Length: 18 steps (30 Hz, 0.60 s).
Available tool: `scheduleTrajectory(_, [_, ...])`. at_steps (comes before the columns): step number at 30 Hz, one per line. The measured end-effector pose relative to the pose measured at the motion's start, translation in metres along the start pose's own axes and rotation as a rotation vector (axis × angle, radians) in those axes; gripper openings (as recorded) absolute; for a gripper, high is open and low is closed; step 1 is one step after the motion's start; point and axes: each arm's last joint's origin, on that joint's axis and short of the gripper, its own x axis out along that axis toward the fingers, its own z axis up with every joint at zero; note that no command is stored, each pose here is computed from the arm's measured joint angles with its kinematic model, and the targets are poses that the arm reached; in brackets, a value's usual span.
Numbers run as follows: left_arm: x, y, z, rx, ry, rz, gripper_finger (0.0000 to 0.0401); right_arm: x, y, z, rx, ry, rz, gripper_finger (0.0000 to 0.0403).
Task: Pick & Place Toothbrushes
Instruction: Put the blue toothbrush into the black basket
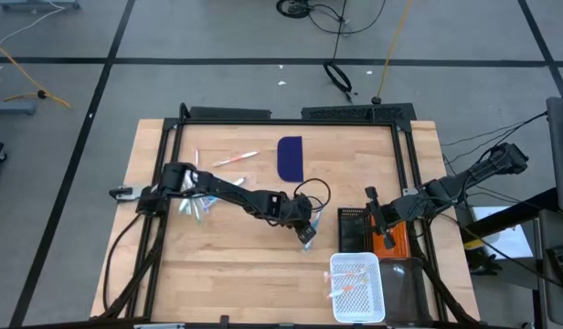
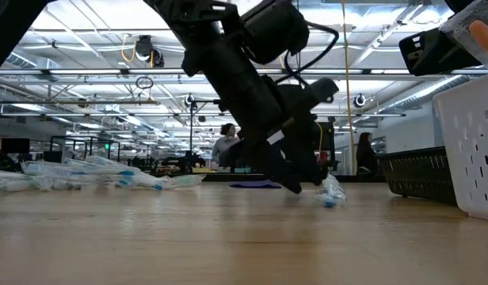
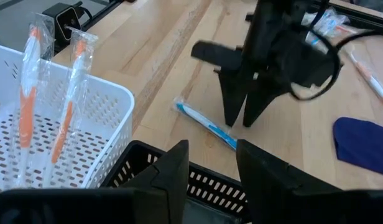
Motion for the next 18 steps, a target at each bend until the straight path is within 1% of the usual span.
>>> scheduleTrajectory(4, [0.01, -0.003, 0.0, -0.019, -0.009, -0.07, 0.0159, 0.0, 0.0, 0.001, 0.003, -0.009, 0.0, 0.0126])
scheduleTrajectory(18, [0.014, -0.006, -0.001, -0.038, -0.022, -0.097, 0.0158, 0.0, 0.0, 0.001, 0.004, -0.006, 0.0, 0.0126])
